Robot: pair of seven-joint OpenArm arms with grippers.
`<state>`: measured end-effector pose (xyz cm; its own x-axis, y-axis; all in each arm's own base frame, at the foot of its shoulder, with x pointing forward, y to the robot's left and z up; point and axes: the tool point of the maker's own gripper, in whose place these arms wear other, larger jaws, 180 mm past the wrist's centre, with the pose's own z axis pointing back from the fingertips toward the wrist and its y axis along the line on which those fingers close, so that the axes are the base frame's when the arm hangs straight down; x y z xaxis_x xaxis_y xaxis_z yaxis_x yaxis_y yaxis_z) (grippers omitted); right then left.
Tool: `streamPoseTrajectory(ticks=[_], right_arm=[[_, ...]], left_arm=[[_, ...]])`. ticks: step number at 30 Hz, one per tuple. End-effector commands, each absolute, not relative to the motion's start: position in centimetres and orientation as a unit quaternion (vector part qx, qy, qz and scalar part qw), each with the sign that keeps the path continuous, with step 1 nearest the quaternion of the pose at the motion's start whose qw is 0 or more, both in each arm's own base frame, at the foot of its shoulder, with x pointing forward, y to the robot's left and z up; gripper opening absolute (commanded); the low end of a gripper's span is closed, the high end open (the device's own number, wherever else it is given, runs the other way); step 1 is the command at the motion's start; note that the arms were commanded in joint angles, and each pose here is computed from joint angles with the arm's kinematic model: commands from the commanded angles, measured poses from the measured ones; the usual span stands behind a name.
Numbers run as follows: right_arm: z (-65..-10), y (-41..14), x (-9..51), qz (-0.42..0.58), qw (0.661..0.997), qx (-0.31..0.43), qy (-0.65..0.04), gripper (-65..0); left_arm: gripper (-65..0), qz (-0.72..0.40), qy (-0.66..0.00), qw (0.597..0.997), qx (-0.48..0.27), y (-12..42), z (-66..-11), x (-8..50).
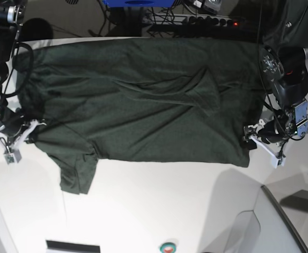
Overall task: Layout the t-shirt on the table in an organized manner, then fold the t-shirt properly
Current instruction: 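Move the left gripper to the shirt's opposite side edge and grasp it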
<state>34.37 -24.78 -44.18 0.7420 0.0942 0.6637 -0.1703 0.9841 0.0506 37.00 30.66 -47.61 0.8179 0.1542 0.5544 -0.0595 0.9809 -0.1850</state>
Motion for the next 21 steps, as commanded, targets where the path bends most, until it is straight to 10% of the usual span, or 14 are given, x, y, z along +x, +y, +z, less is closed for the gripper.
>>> streamPoseTrajectory(ticks=[1, 10, 21], right_arm=[[-42.3, -25.6, 35.8, 0.078, 0.921, 0.045, -0.379, -64.2], [-42.2, -25.6, 35.9, 0.079, 0.920, 0.045, -0.380, -64.2], [-40.6, -25.4, 36.4, 0.091, 0.911, 0.037, -0.401, -64.2]], left_arm=[[-19.7, 0.053, -0.286, 0.953, -0.080, 30.7, -47.7, 37.0], [-65.0, 0.063, -0.289, 0.951, -0.091, 30.1, -48.3, 36.7], [-65.0, -0.035, -0.296, 0.954, -0.038, 30.1, -45.2, 39.2]])
